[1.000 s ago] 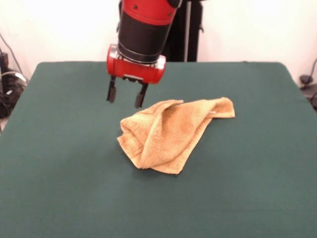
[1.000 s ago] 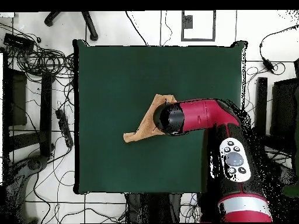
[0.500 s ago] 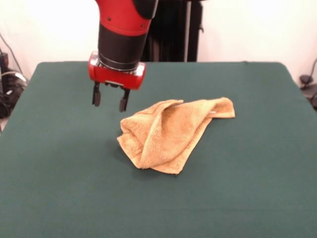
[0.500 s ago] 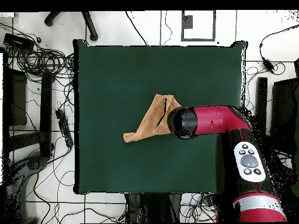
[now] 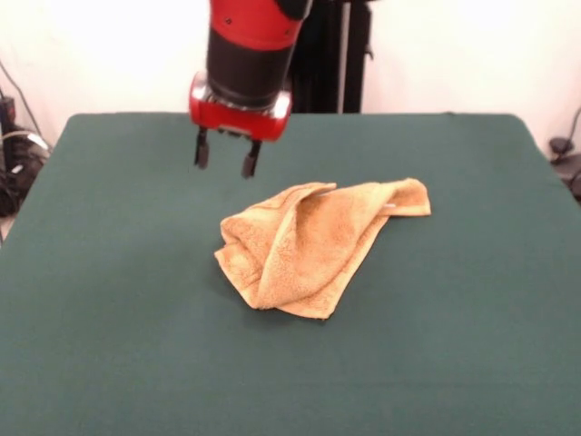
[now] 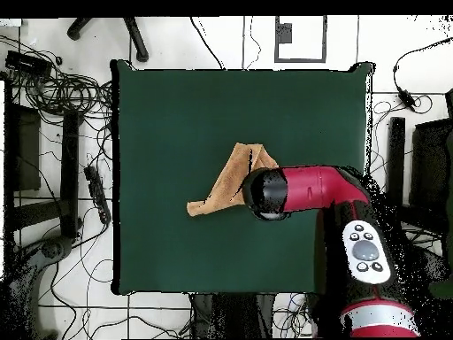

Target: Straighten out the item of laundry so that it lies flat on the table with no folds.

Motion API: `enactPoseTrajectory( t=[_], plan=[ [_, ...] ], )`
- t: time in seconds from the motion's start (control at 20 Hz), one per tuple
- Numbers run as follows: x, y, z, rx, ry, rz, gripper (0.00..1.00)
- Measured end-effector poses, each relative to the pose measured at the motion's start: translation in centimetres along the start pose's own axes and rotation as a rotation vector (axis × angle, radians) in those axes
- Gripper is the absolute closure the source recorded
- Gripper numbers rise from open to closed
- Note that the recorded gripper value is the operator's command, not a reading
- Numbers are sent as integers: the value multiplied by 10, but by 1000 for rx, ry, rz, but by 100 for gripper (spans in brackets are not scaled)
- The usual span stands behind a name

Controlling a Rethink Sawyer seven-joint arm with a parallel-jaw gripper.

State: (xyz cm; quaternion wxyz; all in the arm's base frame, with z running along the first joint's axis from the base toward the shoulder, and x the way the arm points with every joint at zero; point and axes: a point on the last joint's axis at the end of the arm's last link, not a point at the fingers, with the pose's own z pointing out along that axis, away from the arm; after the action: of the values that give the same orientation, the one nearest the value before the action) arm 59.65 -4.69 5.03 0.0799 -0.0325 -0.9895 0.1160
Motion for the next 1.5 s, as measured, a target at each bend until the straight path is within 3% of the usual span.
enactPoseTrajectory(
  t=[0.3,0.55,1.1,1.5],
  plan=[
    [28,11,-35,31,155,2,0],
    [40,15,-50,20,216,17,0],
    [61,40,-53,-66,286,54,0],
    [64,58,-42,-116,278,69,0]
  ],
)
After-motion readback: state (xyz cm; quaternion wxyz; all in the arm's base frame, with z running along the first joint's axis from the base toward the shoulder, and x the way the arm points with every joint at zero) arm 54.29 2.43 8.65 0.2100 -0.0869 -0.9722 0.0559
